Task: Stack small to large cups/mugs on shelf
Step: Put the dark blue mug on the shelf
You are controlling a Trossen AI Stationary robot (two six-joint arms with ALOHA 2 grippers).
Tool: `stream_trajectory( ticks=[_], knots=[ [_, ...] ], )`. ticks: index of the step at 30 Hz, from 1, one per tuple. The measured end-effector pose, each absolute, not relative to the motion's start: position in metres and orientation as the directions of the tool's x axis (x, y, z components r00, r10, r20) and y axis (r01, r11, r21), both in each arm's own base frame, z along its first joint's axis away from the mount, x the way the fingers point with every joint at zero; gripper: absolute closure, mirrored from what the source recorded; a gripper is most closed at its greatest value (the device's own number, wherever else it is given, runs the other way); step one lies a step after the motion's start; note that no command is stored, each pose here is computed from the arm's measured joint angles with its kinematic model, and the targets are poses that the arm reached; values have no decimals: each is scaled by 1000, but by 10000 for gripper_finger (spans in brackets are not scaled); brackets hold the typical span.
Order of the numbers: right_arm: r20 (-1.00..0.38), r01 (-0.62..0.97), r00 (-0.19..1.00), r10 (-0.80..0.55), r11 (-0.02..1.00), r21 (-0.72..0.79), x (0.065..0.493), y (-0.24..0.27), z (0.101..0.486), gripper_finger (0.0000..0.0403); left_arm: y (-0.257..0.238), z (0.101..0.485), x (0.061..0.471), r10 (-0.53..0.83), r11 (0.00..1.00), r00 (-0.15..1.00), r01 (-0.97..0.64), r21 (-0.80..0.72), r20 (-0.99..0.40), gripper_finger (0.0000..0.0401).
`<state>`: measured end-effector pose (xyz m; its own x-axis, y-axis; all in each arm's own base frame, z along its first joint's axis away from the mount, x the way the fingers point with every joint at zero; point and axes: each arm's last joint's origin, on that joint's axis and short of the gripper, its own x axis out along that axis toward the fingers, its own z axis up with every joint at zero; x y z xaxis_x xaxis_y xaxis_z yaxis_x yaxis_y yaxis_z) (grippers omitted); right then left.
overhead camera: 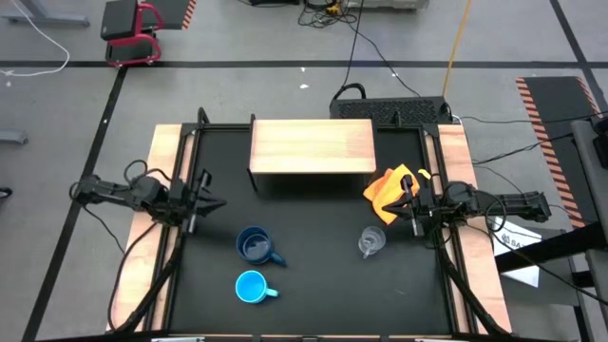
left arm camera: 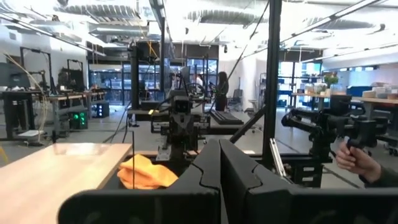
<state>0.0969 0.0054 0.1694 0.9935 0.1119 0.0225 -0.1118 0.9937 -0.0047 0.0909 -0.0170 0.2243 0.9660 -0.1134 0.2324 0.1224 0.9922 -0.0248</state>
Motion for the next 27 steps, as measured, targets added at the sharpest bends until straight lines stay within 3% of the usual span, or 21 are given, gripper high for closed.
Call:
stream_trajectory(
  ticks=[14,27],
  knots=[
    [22,-112,993,112,994,-5,97,5,169,403,-23,280,126,-63,995,998,63,72,0,401],
    [19,-112,993,112,994,-5,97,5,169,403,-9,292,160,77,997,959,-69,35,-274,401]
  ],
)
